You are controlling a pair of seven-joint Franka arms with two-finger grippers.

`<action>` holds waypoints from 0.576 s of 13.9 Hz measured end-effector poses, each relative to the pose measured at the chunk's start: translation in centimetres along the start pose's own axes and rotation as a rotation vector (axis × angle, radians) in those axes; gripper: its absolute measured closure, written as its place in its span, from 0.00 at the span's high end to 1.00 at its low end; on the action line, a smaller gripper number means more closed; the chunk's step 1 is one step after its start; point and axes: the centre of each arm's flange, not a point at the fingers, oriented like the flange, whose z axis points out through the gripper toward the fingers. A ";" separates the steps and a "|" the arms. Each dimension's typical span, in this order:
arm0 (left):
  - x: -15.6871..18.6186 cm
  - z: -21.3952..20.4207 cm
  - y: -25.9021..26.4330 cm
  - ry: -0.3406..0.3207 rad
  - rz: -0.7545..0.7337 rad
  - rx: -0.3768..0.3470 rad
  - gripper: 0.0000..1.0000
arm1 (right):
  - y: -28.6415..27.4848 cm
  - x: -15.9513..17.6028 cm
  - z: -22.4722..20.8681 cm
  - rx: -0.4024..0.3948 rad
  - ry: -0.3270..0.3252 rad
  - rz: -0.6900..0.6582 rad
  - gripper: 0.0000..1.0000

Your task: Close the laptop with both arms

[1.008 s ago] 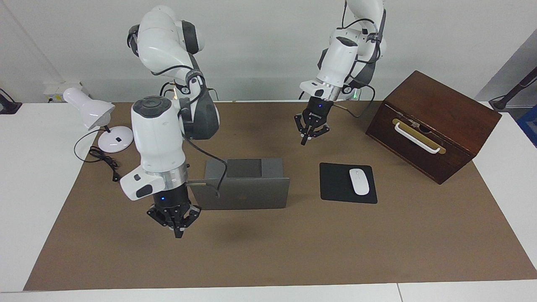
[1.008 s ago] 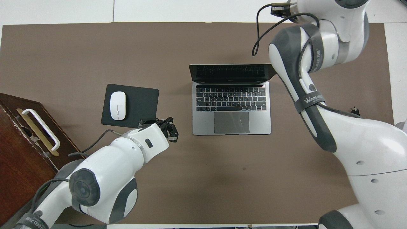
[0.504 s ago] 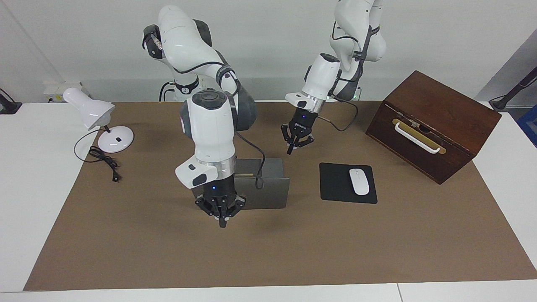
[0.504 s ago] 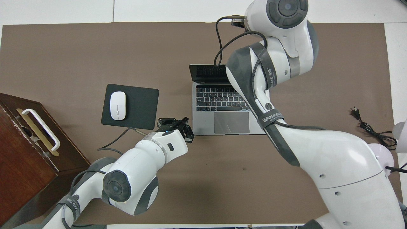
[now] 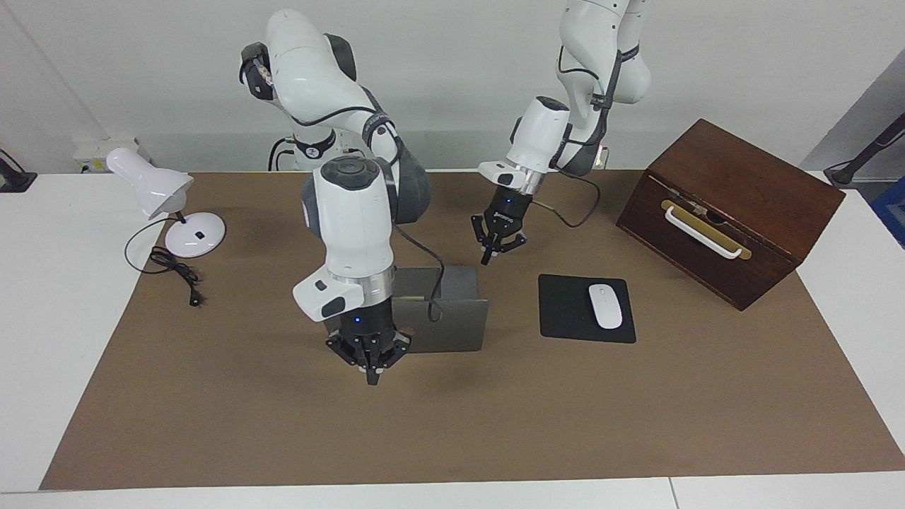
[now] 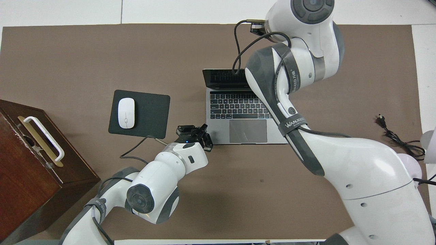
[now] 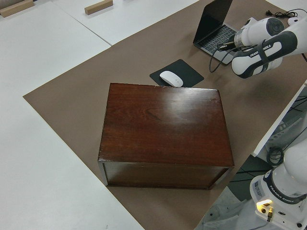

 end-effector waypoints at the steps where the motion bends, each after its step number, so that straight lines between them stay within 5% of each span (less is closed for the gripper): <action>1: -0.1 0.2 0.2 0.008 0.005 -0.001 0.01 | 0.0 -0.3 0.0 0.013 -0.029 0.011 0.01; 8: -2.2 2.4 1.6 0.033 0.033 -0.005 0.01 | -0.5 -2.6 0.2 -0.004 -0.203 0.011 0.01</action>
